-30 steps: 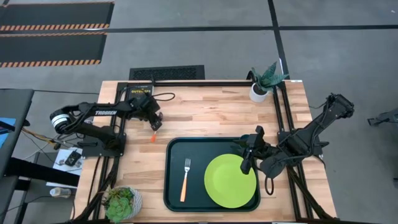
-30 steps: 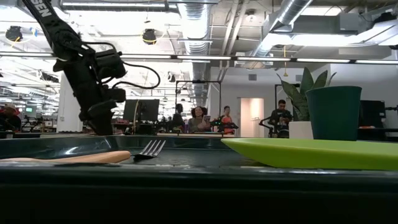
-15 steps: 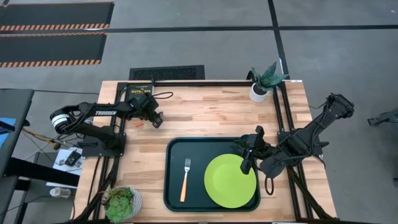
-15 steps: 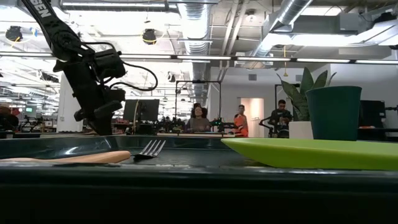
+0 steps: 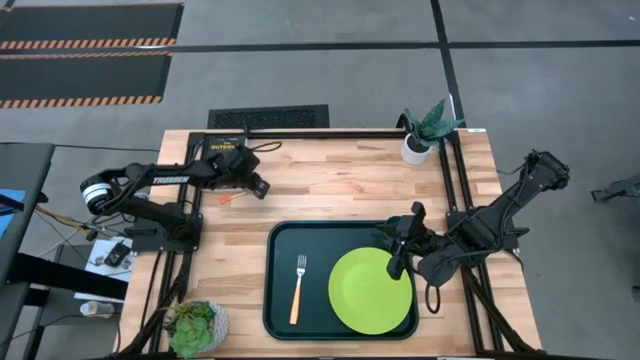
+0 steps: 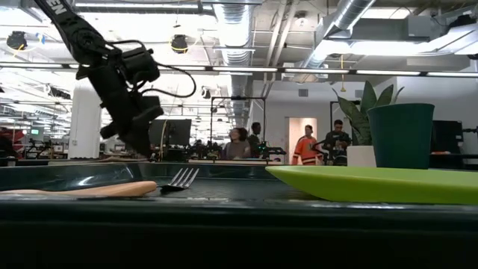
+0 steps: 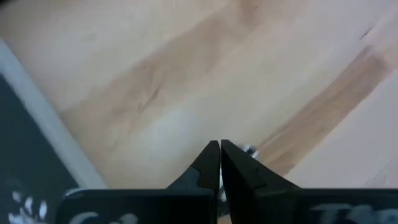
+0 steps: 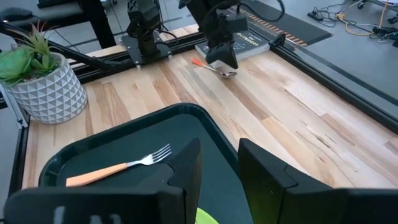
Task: Pick and place plate/cup/fork/spoon on tray
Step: Put the orange spoon on the black serving tray to the left of the light orange fork
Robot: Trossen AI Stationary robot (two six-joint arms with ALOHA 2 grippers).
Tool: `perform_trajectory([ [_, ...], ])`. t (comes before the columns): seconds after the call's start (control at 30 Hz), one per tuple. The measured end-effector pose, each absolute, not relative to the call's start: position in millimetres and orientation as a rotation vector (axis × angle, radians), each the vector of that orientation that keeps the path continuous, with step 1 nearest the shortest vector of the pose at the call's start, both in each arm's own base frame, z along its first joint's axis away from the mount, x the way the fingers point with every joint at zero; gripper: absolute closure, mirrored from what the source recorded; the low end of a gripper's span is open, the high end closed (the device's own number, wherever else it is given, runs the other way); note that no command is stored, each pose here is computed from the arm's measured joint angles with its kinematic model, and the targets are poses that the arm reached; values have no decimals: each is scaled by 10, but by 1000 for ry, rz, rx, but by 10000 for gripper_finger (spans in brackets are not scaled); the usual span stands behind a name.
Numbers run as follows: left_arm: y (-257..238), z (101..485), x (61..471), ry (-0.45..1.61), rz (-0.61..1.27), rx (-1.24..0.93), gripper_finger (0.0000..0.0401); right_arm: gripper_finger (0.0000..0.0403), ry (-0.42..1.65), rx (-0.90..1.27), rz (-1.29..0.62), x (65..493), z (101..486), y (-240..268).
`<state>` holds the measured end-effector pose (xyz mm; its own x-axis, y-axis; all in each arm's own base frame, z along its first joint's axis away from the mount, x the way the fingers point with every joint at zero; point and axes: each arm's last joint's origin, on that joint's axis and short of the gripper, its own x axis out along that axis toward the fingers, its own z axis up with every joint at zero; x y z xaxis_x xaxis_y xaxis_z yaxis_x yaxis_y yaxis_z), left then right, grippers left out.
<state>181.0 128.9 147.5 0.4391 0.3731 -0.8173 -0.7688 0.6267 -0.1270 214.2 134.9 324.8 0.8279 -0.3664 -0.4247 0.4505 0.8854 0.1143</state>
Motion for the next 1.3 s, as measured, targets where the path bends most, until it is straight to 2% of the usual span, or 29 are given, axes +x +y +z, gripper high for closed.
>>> perform_trajectory([
  [0.17, 1324, 1574, 1875, 824, 789, -457, 401, 274, 410, 210, -438, 2139, 3245, 1347],
  [0.27, 1321, 1593, 1893, 846, 747, -393, 383, 274, 410, 210, -438, 2139, 3244, 1347],
  [0.37, 1309, 1595, 1903, 858, 683, -364, 337, 274, 413, 208, -439, 2138, 3242, 1346],
  [0.57, 1300, 1582, 1888, 894, 660, -332, 212, 274, 414, 207, -439, 2136, 3241, 1344],
  [0.7, 1290, 1545, 1857, 926, 676, -302, 167, 274, 412, 209, -439, 2137, 3242, 1345],
  [0.87, 1270, 1476, 1806, 964, 696, -270, 164, 274, 412, 212, -440, 2137, 3242, 1345],
  [1.07, 1236, 1434, 1813, 938, 588, -304, 190, 274, 411, 217, -441, 2137, 3242, 1344],
  [1.3, 1265, 1449, 1822, 913, 601, -284, 204, 274, 410, 218, -441, 2137, 3242, 1345],
])
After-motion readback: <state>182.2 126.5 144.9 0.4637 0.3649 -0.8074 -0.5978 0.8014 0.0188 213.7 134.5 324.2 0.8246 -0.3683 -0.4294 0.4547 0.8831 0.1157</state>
